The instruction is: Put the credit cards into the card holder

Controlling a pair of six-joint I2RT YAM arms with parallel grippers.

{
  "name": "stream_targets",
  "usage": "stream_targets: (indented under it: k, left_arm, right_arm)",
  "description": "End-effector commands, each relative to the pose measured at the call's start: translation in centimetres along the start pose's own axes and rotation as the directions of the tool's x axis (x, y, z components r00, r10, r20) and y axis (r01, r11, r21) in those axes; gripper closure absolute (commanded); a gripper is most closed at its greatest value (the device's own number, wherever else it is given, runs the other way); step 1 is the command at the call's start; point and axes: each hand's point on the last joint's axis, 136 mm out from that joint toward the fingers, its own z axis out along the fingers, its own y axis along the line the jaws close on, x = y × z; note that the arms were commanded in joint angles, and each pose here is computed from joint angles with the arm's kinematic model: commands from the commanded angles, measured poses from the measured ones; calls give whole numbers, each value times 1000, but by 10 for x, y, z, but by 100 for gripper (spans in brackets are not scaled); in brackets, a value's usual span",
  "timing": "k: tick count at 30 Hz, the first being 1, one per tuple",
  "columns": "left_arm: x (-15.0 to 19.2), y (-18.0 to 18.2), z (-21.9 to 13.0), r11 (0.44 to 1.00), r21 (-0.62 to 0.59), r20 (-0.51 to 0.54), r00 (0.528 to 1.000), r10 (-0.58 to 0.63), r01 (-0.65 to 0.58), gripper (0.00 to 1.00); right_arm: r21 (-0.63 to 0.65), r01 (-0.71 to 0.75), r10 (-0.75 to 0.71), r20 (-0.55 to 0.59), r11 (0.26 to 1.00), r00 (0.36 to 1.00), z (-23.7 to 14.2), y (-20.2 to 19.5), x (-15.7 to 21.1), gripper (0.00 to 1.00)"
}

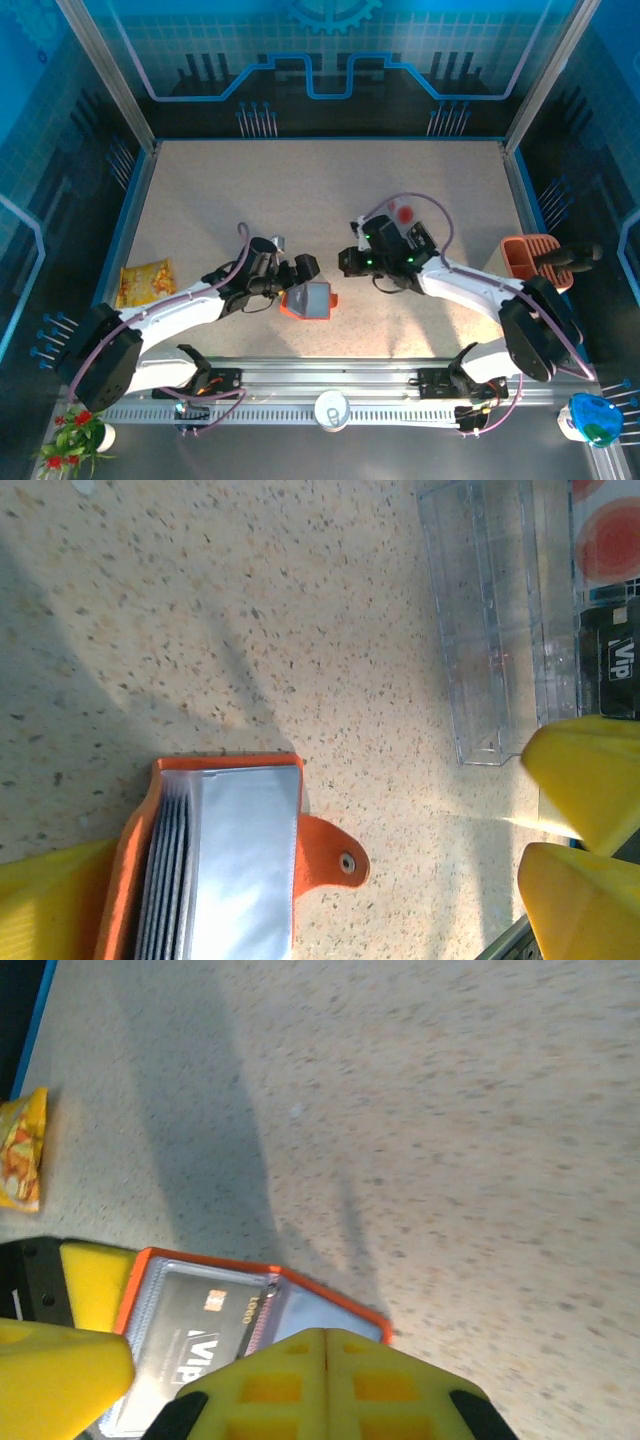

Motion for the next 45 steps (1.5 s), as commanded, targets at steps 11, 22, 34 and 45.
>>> stream_targets:
  k: [11,22,34,45]
  left_arm:
    - [7,-62,11,995,88,-2,998,56,-56,1]
    - [27,-50,18,997,61,-21,999,49,-47,1]
    - [39,-49,20,996,69,-25,998,54,-52,1]
    - [42,-42,16,997,60,-20,999,50,-48,1]
  right_arm:
    - [38,-104,107,-79,994,991,-19,-44,51,95]
    - [49,-45,53,-172,998,984,-5,-24,108,56]
    - [39,-41,48,-173,998,984,0,-15,110,55]
    - [60,-18,30,-205,998,978,23,-7,117,57]
